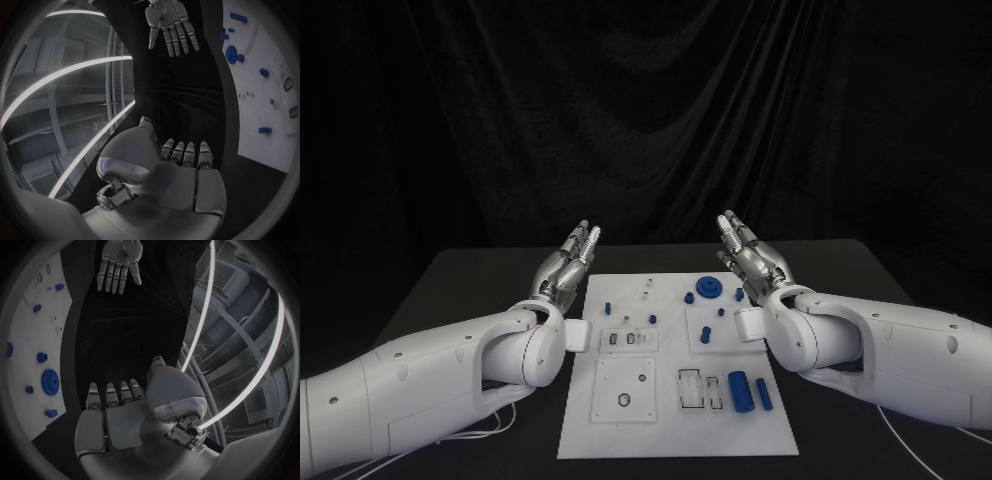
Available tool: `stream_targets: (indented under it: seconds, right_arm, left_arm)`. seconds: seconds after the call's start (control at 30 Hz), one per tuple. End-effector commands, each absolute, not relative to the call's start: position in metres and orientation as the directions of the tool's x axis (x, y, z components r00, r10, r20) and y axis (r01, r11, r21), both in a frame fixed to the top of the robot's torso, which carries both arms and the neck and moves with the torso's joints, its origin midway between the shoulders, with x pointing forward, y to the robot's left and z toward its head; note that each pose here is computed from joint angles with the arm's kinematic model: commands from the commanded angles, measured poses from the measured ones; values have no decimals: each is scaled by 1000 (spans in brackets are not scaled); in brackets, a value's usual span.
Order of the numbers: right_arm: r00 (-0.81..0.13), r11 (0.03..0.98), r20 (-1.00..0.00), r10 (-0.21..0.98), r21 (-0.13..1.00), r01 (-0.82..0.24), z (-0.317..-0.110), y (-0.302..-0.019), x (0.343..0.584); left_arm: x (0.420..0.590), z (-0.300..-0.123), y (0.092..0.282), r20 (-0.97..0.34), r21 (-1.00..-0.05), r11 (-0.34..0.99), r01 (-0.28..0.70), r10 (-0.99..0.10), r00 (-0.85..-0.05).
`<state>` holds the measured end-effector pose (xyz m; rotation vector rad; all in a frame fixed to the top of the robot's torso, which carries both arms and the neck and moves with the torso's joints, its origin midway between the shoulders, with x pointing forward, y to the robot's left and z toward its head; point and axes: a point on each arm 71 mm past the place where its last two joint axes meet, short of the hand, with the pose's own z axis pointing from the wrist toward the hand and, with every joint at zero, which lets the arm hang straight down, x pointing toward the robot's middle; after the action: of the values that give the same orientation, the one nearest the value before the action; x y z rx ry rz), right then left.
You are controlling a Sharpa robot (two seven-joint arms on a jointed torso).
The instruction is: Assemble the parts on the task board
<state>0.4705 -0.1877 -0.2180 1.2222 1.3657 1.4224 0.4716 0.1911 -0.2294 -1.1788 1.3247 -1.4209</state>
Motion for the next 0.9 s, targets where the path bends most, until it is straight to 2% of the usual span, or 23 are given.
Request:
stream_targets:
  seconds: [0.03, 0.27, 0.6, 0.63, 0.73, 0.9]
  right_arm:
    - [-334, -261, 293, 896, 955, 138, -213, -181, 471]
    - [-404, -334, 380, 832, 925, 183, -207, -181, 473]
    - [-417, -348, 397, 817, 918, 192, -205, -181, 473]
    - [-499, -311, 333, 800, 942, 129, -204, -210, 469]
    - [-505, -312, 335, 796, 941, 132, -203, -214, 467]
    - [-507, -299, 311, 804, 948, 107, -199, -223, 467]
  left_arm:
    - [472, -221, 183, 248, -965, -264, -4, -904, -349]
    - [476, -215, 182, 357, -919, -393, -23, -808, -469]
    - [477, -212, 183, 409, -888, -458, -38, -750, -520]
    - [480, -210, 206, 265, -925, -375, 61, -753, -602]
    - [479, -210, 209, 262, -925, -376, 63, -748, -609]
    - [479, -209, 217, 197, -937, -326, 122, -786, -586]
